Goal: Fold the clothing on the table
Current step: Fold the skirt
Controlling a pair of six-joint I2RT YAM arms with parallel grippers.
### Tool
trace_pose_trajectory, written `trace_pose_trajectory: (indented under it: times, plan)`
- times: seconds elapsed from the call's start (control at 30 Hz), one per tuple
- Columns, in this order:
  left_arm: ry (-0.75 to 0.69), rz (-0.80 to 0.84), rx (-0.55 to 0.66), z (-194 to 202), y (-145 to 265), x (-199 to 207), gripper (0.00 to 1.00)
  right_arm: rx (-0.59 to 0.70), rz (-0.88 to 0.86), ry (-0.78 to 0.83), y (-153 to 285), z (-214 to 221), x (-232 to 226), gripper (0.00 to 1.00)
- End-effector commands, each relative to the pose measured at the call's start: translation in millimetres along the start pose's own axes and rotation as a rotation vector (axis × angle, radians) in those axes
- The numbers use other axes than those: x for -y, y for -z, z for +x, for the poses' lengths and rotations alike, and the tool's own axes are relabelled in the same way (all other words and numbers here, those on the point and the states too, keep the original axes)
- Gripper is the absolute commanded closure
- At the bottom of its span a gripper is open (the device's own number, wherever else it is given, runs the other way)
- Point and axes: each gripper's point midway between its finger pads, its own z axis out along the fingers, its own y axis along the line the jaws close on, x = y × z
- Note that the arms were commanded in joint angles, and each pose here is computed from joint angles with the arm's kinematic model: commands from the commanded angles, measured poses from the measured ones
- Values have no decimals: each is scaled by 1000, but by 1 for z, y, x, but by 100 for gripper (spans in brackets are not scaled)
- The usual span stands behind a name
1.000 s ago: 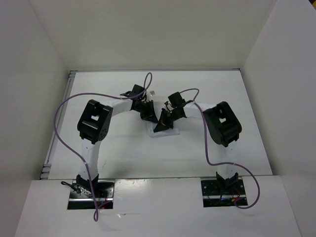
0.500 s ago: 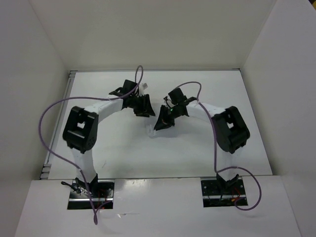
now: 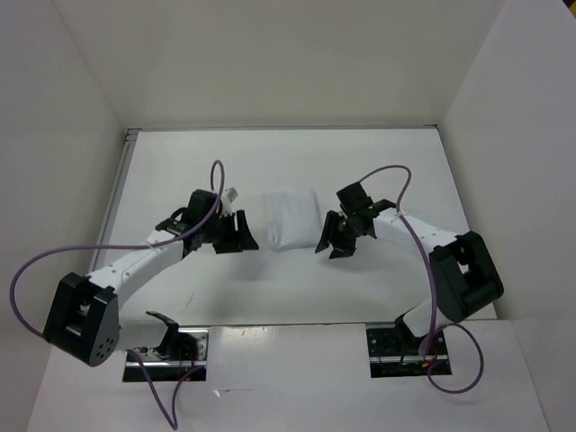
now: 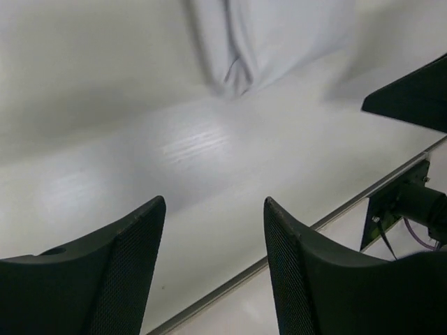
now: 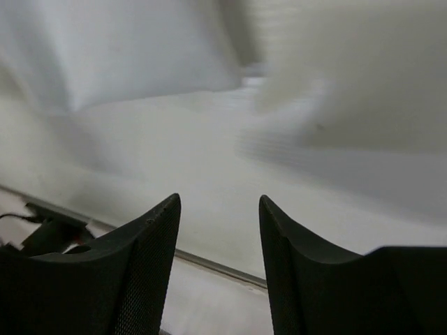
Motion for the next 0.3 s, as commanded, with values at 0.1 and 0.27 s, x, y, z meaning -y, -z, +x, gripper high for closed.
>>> trace_pose_trajectory:
  times: [0.1,0.27]
  plan:
    - [113,15,123,15,22,-1,33,199,196,-142,18,-8,44,43]
    - [112,13,152,7,24,-1,29,214,196,-114,18,-17,40,42]
